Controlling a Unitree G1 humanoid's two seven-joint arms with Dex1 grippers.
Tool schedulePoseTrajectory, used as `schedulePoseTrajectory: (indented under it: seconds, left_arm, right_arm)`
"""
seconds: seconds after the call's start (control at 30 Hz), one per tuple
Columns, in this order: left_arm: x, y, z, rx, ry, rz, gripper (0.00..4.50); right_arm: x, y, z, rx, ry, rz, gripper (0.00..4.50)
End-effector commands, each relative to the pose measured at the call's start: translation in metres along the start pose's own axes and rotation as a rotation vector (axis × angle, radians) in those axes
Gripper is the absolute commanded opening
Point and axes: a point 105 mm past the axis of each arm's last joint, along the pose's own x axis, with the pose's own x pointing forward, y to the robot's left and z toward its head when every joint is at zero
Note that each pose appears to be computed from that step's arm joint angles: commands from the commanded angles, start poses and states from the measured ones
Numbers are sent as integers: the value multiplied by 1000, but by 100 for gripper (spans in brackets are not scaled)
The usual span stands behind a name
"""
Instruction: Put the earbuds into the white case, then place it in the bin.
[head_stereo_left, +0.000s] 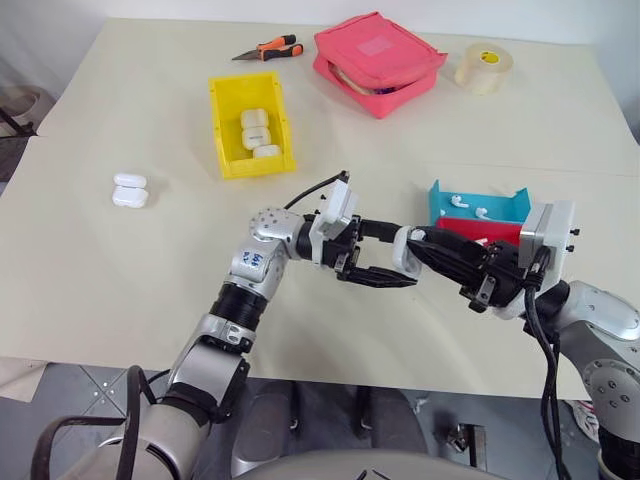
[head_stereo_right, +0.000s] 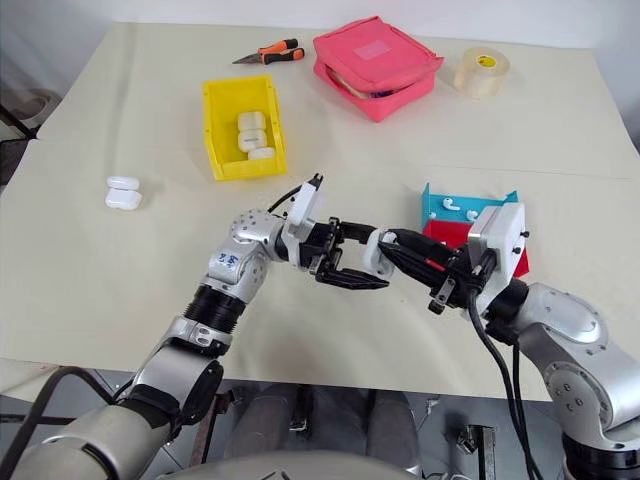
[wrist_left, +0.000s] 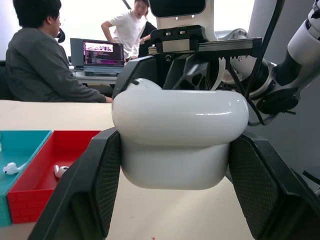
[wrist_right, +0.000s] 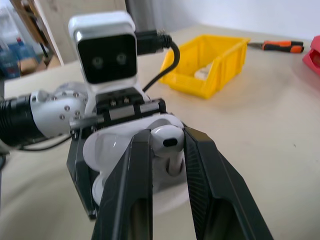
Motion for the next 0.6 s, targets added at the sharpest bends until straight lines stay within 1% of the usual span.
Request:
schedulePoseTrajectory:
  seconds: [0.03,0.27,0.43,0.5,0.57,0.6]
  left_arm:
    - [1,9,38,160,-87,20,281]
    - [1,9,37,166,-91,27,281]
    - [2,7,34,171,-73,13,281]
    - [2,7,32,174,-62,14,281]
    - [1,8,30,172,-48,18,281]
    - [1,8,29,169,-43,21,281]
  right_arm:
    - [-7,-4,-24,53,127,-16,52]
    - [-8,-7,-19,35,135,-7,52]
    - [-3,-6,-13,22,149,38,52]
    - [-1,-6,-10,7,147,42,127]
    - [0,-7,-5,-9,135,42,182]
    - [1,-7,-3,-17,128,48,182]
